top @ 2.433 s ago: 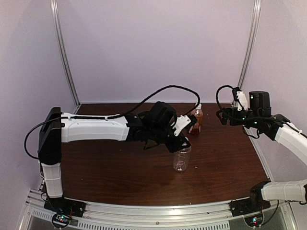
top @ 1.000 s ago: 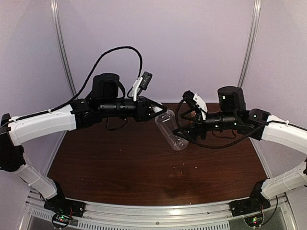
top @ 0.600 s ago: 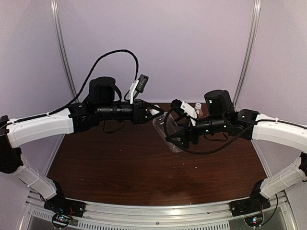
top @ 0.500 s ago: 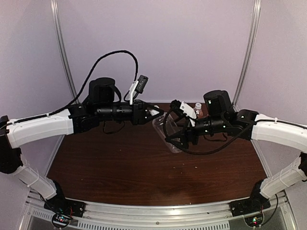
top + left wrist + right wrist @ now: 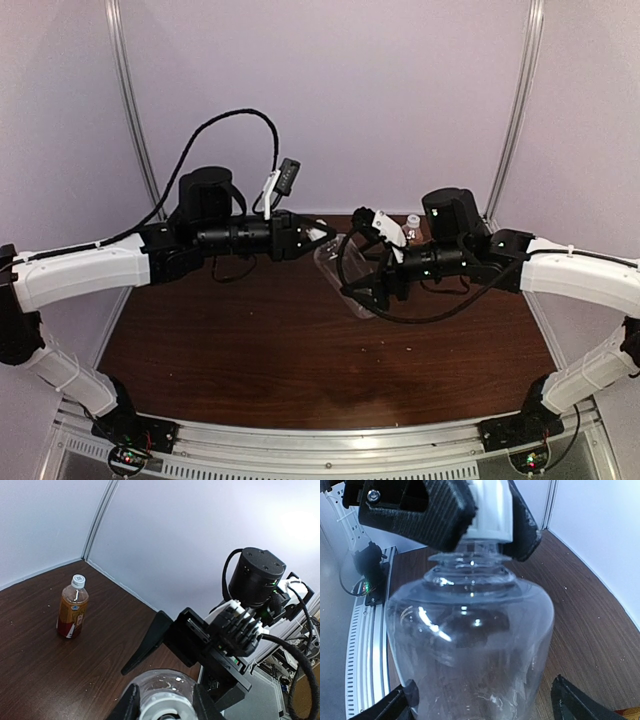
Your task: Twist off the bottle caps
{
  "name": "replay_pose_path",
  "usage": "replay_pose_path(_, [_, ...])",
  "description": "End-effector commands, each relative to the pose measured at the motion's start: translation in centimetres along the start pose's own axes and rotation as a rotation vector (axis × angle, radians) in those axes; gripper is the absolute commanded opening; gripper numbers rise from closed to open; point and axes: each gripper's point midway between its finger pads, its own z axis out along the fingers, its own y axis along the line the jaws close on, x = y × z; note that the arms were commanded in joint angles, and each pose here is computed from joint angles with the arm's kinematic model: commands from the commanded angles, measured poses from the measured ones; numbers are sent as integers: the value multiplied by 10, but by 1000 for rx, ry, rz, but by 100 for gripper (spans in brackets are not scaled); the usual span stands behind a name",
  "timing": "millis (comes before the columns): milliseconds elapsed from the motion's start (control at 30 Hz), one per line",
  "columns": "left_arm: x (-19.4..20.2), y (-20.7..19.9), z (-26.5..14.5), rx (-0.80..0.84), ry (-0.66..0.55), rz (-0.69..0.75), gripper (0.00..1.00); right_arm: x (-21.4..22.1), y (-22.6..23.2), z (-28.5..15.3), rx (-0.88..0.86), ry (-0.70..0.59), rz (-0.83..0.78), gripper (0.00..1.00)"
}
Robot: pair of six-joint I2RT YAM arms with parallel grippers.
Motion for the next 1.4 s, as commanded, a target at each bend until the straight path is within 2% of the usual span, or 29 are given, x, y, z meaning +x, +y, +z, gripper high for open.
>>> replay_pose_path(0, [-24,-30,-13,112,-84,10,7,-2,-6,4,23,-23,-15,93])
replay_pose_path(867, [-19,-38,-23,173,-118,-2,5,0,-10,20,13,-20,33,98])
replay_pose_path(1233, [-22,-40,-29,170,-148,46,5,1,-14,26,20,-2,65,99])
replay_pose_path(1367, [-22,-39,-29,158,-147,52,4,0,-15,25,28,-10,67,94])
